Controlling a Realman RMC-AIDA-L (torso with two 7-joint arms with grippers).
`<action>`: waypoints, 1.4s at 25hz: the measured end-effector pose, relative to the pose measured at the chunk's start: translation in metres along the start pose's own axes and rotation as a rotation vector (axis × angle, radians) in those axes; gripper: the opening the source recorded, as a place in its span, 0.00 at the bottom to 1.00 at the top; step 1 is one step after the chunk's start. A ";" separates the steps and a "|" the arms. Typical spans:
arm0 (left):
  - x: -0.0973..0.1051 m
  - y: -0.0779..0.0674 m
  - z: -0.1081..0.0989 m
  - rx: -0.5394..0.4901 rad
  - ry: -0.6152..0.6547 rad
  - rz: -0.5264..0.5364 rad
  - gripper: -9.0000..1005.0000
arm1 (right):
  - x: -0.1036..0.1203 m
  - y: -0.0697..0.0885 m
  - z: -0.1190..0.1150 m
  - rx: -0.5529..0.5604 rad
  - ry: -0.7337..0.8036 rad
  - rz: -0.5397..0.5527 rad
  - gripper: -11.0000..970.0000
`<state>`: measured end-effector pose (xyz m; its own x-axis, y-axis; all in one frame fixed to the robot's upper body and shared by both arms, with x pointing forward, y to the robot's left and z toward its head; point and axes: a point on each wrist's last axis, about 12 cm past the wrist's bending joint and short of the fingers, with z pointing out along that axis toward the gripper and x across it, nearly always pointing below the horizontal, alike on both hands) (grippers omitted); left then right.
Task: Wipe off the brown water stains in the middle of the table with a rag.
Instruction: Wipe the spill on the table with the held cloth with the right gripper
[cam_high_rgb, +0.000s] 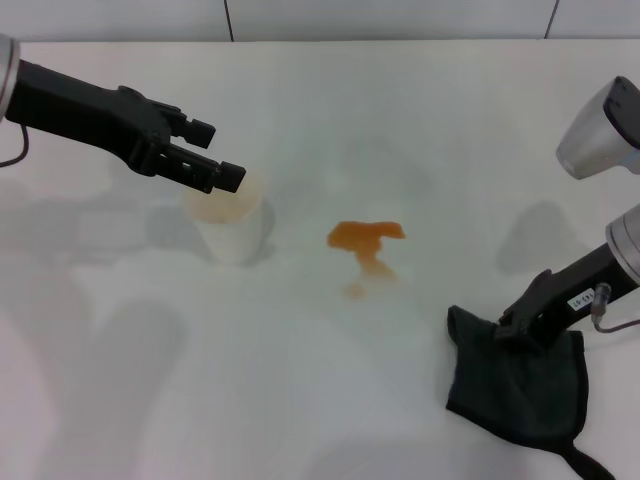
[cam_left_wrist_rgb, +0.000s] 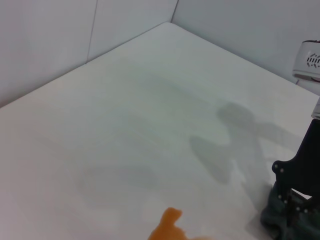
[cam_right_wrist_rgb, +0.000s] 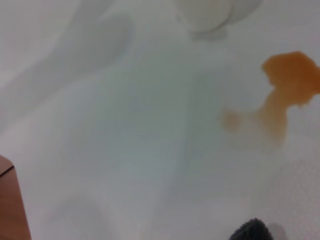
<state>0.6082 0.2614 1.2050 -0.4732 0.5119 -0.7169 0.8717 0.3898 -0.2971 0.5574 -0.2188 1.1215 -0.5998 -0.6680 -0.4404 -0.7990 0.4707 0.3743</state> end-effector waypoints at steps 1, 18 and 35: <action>0.000 0.000 0.000 0.000 0.000 0.000 0.89 | -0.001 0.000 0.000 0.003 -0.001 0.000 0.04; -0.001 -0.001 0.003 0.008 0.001 0.003 0.89 | -0.052 -0.002 0.017 0.091 0.016 -0.126 0.04; -0.001 0.000 0.004 0.004 0.001 0.003 0.89 | -0.089 -0.001 0.034 0.217 -0.122 -0.204 0.04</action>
<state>0.6090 0.2576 1.2031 -0.4706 0.5141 -0.7171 0.8737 0.3853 -0.2971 0.6098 -0.1403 1.1331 -0.4166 -0.6936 -0.5876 -0.8858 0.4550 0.0911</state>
